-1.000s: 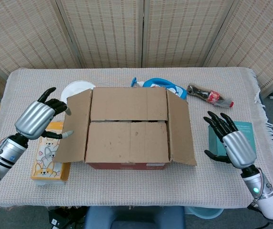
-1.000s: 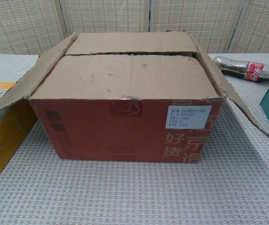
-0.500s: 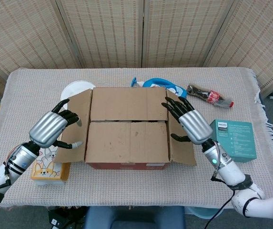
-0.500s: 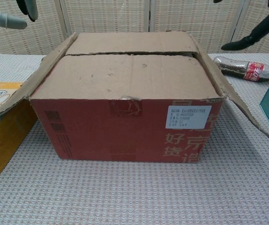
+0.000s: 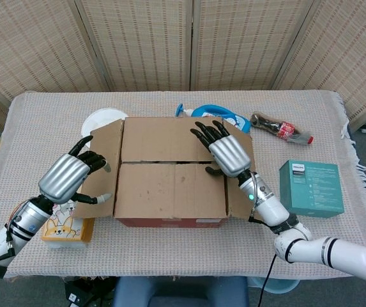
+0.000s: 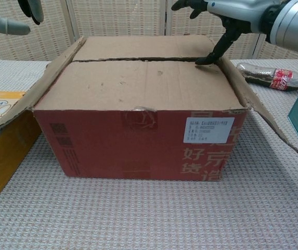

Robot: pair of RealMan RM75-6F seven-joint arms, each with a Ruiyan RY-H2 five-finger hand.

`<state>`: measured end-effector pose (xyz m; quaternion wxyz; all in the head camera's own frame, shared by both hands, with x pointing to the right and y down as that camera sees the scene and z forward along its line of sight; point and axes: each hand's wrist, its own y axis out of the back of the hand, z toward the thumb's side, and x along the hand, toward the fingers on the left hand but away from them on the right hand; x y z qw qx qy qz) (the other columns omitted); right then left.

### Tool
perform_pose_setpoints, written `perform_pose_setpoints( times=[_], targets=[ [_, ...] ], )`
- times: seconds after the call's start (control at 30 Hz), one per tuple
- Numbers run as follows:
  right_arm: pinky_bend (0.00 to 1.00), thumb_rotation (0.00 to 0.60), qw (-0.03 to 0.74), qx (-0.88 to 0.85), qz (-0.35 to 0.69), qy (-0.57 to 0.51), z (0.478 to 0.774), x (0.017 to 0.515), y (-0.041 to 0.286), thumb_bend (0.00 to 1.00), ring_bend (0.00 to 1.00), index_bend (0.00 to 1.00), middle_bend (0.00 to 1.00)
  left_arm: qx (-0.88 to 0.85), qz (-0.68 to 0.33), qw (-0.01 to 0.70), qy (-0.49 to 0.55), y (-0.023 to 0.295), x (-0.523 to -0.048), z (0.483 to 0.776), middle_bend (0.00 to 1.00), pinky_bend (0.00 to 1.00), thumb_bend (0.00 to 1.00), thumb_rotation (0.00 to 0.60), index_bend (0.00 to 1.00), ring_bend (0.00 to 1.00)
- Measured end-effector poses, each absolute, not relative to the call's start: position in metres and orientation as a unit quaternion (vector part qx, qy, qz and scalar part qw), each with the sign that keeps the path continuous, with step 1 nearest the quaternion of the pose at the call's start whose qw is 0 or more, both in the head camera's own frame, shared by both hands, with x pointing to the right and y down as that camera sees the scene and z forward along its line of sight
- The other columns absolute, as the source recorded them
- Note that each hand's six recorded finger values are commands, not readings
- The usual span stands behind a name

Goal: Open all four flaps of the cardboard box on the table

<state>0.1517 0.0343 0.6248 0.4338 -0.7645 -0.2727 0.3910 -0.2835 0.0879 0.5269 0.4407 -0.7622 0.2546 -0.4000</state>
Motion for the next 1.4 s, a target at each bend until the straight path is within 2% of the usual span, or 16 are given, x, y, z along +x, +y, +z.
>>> perform_pose_setpoints(
  times=[0.3,0.5,0.7,1.03,1.4],
  targets=[
    [0.00,0.600,0.444,-0.759,0.386,-0.280,0.640,0.131,0.024,0.23,0.12,0.00,0.04,-0.759,-0.408,0.439,0.253,0.091,-0.286,0.527,0.42,0.00,0.25,0.310,0.42,0.36],
    [0.00,0.600,0.466,-0.746,0.369,-0.301,0.638,0.120,0.014,0.23,0.13,0.01,0.04,-0.760,-0.413,0.434,0.252,0.093,-0.289,0.529,0.42,0.00,0.25,0.310,0.42,0.36],
    [0.00,0.600,0.496,-0.724,0.348,-0.329,0.631,0.112,0.000,0.23,0.15,0.07,0.08,-0.757,-0.418,0.434,0.254,0.094,-0.295,0.529,0.42,0.00,0.25,0.308,0.42,0.36],
    [0.00,0.600,0.520,-0.690,0.334,-0.376,0.610,0.101,-0.039,0.23,0.16,0.07,0.09,-0.757,-0.418,0.435,0.252,0.095,-0.299,0.528,0.42,0.00,0.25,0.307,0.42,0.37],
    [0.00,0.600,0.522,-0.656,0.365,-0.405,0.605,0.101,-0.085,0.23,0.18,0.12,0.11,-0.755,-0.426,0.432,0.249,0.099,-0.303,0.528,0.42,0.00,0.25,0.309,0.42,0.37]
  ],
)
